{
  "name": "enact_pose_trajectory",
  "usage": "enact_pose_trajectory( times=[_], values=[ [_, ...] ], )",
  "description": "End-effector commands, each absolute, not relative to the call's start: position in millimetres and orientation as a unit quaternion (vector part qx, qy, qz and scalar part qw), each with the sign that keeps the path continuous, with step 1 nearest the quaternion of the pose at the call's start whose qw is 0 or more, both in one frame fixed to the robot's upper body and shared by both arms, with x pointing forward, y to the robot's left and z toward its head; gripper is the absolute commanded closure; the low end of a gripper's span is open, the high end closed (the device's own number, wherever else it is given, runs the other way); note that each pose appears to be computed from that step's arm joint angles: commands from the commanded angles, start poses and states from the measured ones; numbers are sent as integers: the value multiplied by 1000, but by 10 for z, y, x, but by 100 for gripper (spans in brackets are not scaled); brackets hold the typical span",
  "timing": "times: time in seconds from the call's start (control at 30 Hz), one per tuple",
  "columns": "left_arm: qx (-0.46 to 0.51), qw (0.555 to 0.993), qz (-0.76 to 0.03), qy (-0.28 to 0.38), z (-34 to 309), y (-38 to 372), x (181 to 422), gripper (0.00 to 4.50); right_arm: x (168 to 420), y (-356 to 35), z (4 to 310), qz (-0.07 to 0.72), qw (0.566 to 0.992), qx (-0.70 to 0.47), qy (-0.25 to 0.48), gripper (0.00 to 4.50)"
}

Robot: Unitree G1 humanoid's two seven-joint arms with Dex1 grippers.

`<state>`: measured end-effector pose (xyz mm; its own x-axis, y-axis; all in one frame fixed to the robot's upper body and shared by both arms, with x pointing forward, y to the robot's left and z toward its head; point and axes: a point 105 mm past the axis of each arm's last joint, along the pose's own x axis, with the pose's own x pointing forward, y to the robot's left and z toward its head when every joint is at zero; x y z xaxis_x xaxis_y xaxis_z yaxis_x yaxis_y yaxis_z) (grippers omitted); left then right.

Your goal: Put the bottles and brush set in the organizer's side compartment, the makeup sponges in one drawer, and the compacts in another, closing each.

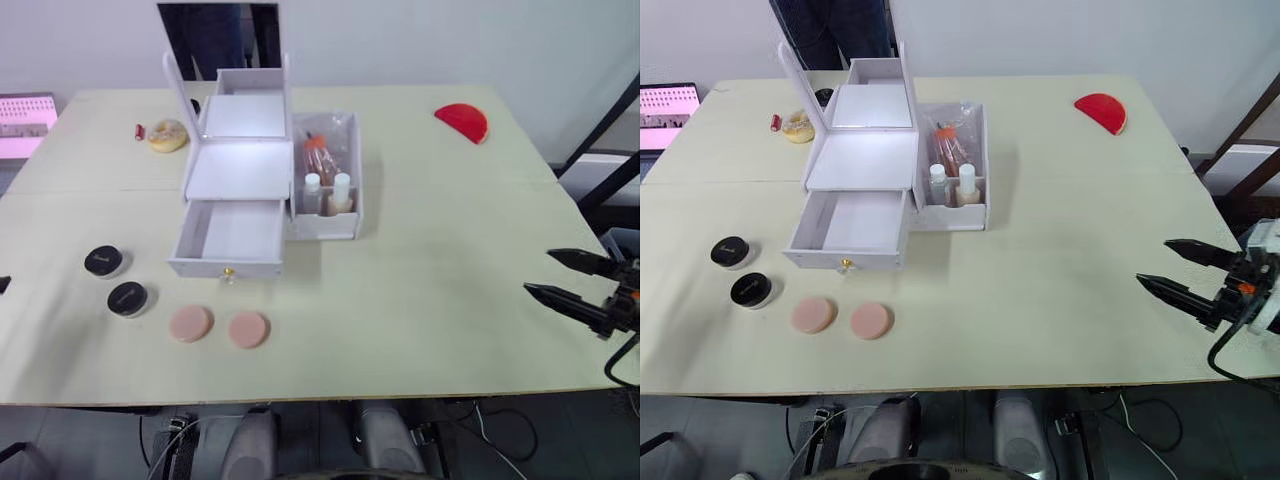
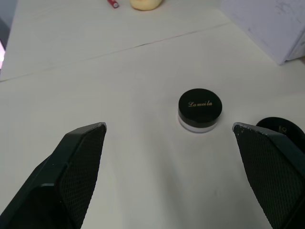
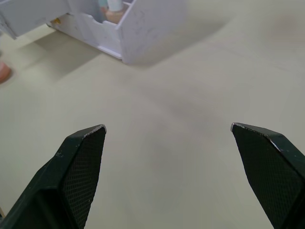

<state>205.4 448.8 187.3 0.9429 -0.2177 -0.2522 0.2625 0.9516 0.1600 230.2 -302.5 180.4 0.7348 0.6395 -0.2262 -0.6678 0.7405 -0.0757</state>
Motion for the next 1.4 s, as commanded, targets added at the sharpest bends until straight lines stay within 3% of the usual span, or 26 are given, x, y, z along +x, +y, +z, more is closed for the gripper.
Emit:
enact_pose_trajectory(
  times=[0.03, 0.23, 0.47, 0.73, 0.9, 1.17, 1.4],
  values=[
    [118, 977, -139, 107, 1986, 4418, 2059, 3, 2332, -2823, 1905, 377, 919, -85, 71, 0],
    [114, 971, -183, 103, 1866, 4068, 2043, 3, 2408, -2195, 1994, 461, 882, -86, 46, 0],
    [73, 960, -251, 98, 1415, 2874, 1813, 3, 2438, -1468, 2072, 561, 820, -110, 22, 0],
    [31, 967, -245, 65, 1142, 1803, 1753, 3, 2486, -1210, 2079, 604, 788, -119, 19, 0],
    [51, 975, -207, 69, 995, 1624, 1847, 3, 2464, -1202, 2089, 611, 782, -119, 26, 0],
    [57, 972, -209, 96, 758, 1382, 1968, 3, 2450, -1186, 2164, 611, 782, -121, 27, 0],
    [62, 972, -190, 120, 631, 1425, 2040, 3, 2429, -1179, 2178, 607, 786, -118, 26, 0]
  ],
)
